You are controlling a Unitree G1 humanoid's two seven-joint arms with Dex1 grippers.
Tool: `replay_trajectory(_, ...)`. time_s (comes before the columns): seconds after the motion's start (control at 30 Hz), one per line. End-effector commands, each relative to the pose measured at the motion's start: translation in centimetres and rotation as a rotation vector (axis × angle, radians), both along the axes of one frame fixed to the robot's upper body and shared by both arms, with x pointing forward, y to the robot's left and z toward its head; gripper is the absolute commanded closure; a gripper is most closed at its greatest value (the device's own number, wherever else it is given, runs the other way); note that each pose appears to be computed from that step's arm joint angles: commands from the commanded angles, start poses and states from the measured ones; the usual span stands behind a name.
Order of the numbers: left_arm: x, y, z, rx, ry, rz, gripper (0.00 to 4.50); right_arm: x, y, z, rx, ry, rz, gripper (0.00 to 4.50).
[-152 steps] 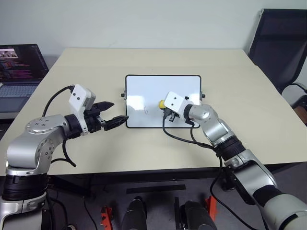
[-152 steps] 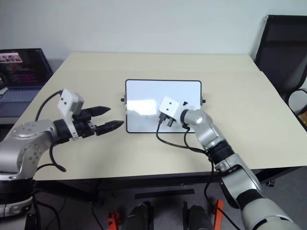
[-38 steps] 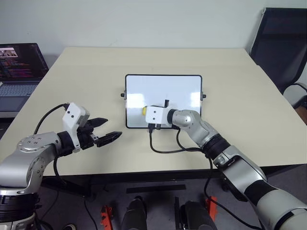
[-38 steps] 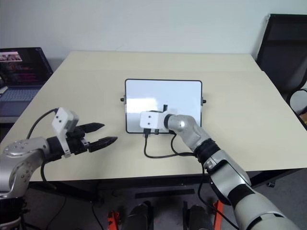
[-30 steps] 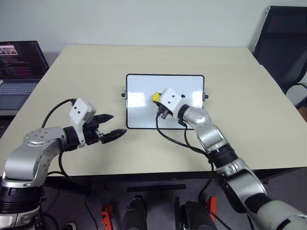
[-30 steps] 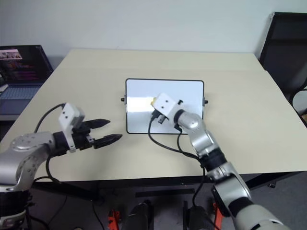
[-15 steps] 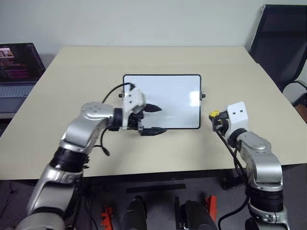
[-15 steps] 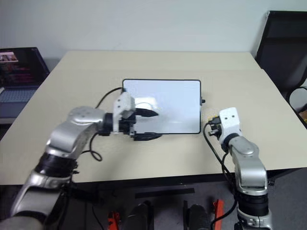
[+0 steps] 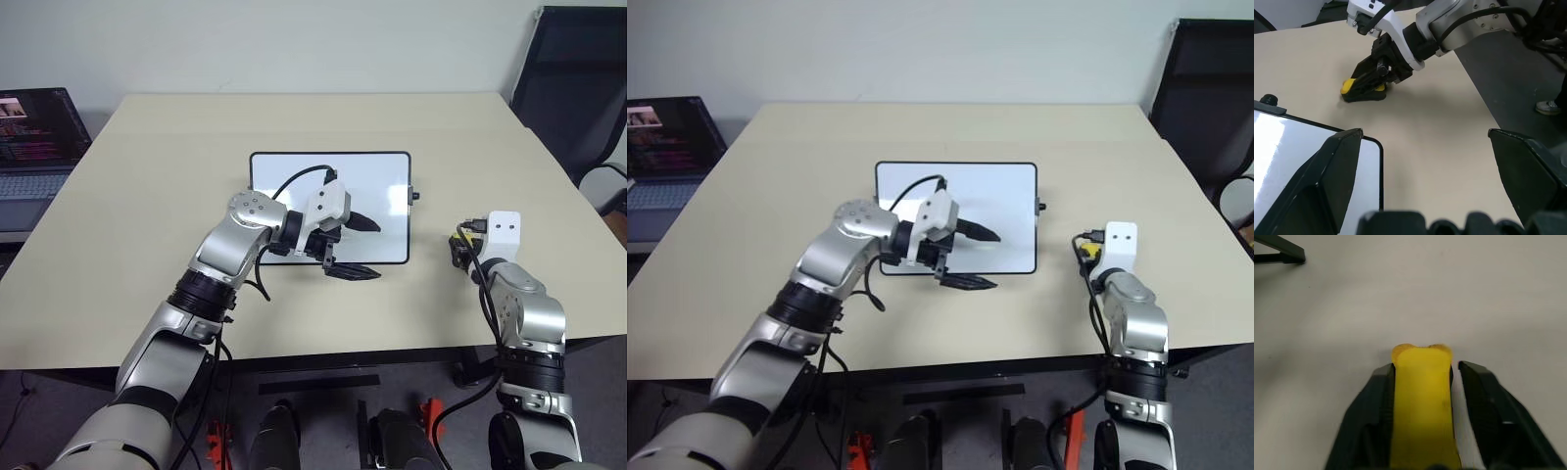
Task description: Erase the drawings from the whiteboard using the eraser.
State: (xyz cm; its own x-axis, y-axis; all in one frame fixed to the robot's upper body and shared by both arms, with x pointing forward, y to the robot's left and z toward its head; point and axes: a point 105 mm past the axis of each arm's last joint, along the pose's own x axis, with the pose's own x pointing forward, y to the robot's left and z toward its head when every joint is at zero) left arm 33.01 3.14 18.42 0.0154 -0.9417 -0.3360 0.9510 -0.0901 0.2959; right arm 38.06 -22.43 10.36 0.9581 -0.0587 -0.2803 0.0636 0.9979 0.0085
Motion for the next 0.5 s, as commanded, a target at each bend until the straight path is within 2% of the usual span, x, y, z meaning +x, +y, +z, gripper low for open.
replay_trajectory(0.03,-0.1,1.0,0.4,-0.012,-0.031,0.035,0.00,0.7,0.0,3.3,0.003,-0.141,0.001,0.97)
replay_trajectory(0.1,0.2,1.6,0.3,-0.028,-0.036,0.082,0.00,0.7,0.3,4.1,-0.004,-0.177,0.011,0.17)
replay_trajectory(0.13,0.4,2.2,0.4,-0.056,-0.037,0.125,0.00,0.7,0.8,5.2,-0.031,-0.228,0.034,0.04)
replay_trajectory(0.23,0.8,4.7,0.7,-0.147,-0.055,0.300,0.00,-0.4,3.2,8.2,-0.079,-0.369,0.126,0.04)
replay_trajectory(0.3,0.5,6.2,0.8,-0.210,-0.068,0.413,0.00,-1.4,4.6,8.8,-0.098,-0.417,0.185,0.04)
replay_trajectory(0.43,-0.7,8.7,1.4,-0.374,-0.057,0.658,0.00,-3.5,6.8,8.5,-0.171,-0.478,0.278,0.04)
replay_trajectory(0.5,-1.2,11.1,1.4,-0.452,-0.080,0.846,0.00,-4.6,7.9,6.9,-0.181,-0.475,0.328,0.04)
